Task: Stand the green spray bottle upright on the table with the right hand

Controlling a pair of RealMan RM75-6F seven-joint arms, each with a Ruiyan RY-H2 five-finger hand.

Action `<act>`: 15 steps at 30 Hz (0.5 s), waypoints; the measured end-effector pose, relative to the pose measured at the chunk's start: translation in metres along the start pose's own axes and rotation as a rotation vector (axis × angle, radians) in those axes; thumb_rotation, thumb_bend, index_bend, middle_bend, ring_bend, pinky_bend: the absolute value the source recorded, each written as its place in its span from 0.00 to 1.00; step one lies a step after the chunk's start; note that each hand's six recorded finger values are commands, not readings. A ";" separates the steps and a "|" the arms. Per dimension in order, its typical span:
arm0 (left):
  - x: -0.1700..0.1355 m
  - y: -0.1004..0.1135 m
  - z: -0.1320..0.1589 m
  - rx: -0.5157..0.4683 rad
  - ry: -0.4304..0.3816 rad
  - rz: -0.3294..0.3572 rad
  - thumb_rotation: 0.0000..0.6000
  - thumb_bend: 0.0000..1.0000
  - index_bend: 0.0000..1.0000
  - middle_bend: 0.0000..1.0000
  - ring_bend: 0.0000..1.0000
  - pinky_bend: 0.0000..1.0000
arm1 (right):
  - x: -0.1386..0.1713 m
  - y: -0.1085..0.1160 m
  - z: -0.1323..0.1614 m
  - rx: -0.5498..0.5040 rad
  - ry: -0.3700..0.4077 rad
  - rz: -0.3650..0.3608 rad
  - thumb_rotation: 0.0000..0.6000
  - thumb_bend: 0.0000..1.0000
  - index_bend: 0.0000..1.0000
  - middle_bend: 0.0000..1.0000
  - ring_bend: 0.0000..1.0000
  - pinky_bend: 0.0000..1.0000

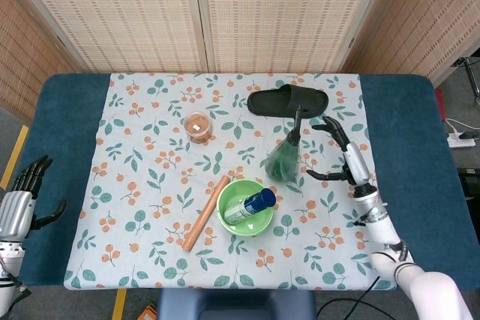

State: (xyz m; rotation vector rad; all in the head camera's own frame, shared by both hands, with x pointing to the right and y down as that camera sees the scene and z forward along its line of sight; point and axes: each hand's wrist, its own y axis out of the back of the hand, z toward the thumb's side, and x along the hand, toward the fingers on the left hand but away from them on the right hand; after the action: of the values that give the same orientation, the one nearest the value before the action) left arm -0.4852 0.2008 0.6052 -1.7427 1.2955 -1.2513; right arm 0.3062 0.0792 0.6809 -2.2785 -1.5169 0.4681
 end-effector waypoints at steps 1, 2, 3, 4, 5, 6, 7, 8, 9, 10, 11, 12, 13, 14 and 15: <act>0.000 0.000 0.000 0.000 0.000 0.000 1.00 0.32 0.03 0.01 0.00 0.09 | -0.001 0.013 0.006 0.003 0.028 -0.022 1.00 0.00 0.18 0.19 0.00 0.09; 0.000 0.001 0.000 0.001 0.000 0.000 1.00 0.32 0.03 0.01 0.00 0.09 | -0.002 0.024 0.010 0.012 0.047 -0.037 1.00 0.01 0.20 0.19 0.00 0.09; -0.001 0.001 0.000 0.001 0.001 0.001 1.00 0.32 0.03 0.01 0.00 0.09 | -0.003 0.035 0.014 0.024 0.061 -0.049 0.98 0.03 0.21 0.19 0.00 0.09; -0.001 0.002 0.000 0.001 0.002 0.002 1.00 0.32 0.03 0.01 0.00 0.09 | -0.004 0.049 0.018 0.047 0.075 -0.062 0.96 0.05 0.20 0.19 0.00 0.09; -0.001 0.002 0.000 0.000 0.003 0.003 1.00 0.32 0.03 0.01 0.00 0.09 | -0.004 0.060 0.021 0.070 0.082 -0.067 0.93 0.08 0.19 0.19 0.00 0.09; 0.000 0.002 0.000 0.000 0.006 0.003 1.00 0.32 0.03 0.01 0.00 0.09 | -0.004 0.070 0.024 0.098 0.086 -0.068 0.90 0.12 0.18 0.19 0.00 0.09; 0.000 0.002 0.000 0.001 0.010 0.003 1.00 0.32 0.03 0.01 0.00 0.09 | -0.004 0.083 0.028 0.144 0.086 -0.062 0.89 0.16 0.18 0.19 0.00 0.09; -0.001 0.002 -0.001 0.001 0.012 0.003 1.00 0.32 0.03 0.01 0.00 0.09 | -0.002 0.092 0.030 0.185 0.082 -0.053 0.88 0.19 0.18 0.19 0.00 0.09; -0.001 0.002 -0.001 0.002 0.013 0.002 1.00 0.32 0.03 0.01 0.00 0.09 | -0.001 0.102 0.031 0.232 0.074 -0.040 0.87 0.21 0.19 0.19 0.00 0.08; -0.002 0.002 -0.001 0.004 0.014 -0.001 1.00 0.32 0.03 0.01 0.00 0.09 | 0.002 0.114 0.032 0.302 0.055 -0.020 0.87 0.23 0.19 0.19 0.00 0.07; -0.001 0.002 -0.001 0.004 0.014 -0.002 1.00 0.32 0.03 0.02 0.00 0.09 | 0.003 0.122 0.031 0.358 0.035 -0.005 0.86 0.23 0.19 0.19 0.00 0.05; -0.001 0.001 -0.001 0.005 0.014 -0.006 1.00 0.32 0.03 0.02 0.00 0.09 | 0.005 0.129 0.030 0.415 0.010 0.011 0.86 0.24 0.19 0.19 0.00 0.04; 0.000 0.000 -0.001 0.007 0.015 -0.012 1.00 0.32 0.03 0.02 0.00 0.09 | 0.008 0.135 0.026 0.487 -0.030 0.034 0.86 0.24 0.19 0.19 0.00 0.03; 0.000 -0.001 0.000 0.009 0.015 -0.016 1.00 0.32 0.03 0.02 0.00 0.09 | 0.011 0.138 0.022 0.540 -0.063 0.051 0.86 0.24 0.18 0.19 0.00 0.02; 0.000 -0.002 0.000 0.011 0.015 -0.019 1.00 0.32 0.03 0.02 0.00 0.09 | 0.014 0.141 0.017 0.613 -0.110 0.074 0.86 0.24 0.16 0.19 0.00 0.01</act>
State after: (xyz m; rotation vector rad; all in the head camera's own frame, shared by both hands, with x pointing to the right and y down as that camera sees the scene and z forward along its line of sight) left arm -0.4848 0.2010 0.6067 -1.7454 1.2808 -1.2820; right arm 0.4174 0.0441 0.5989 -1.8472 -1.1263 0.9440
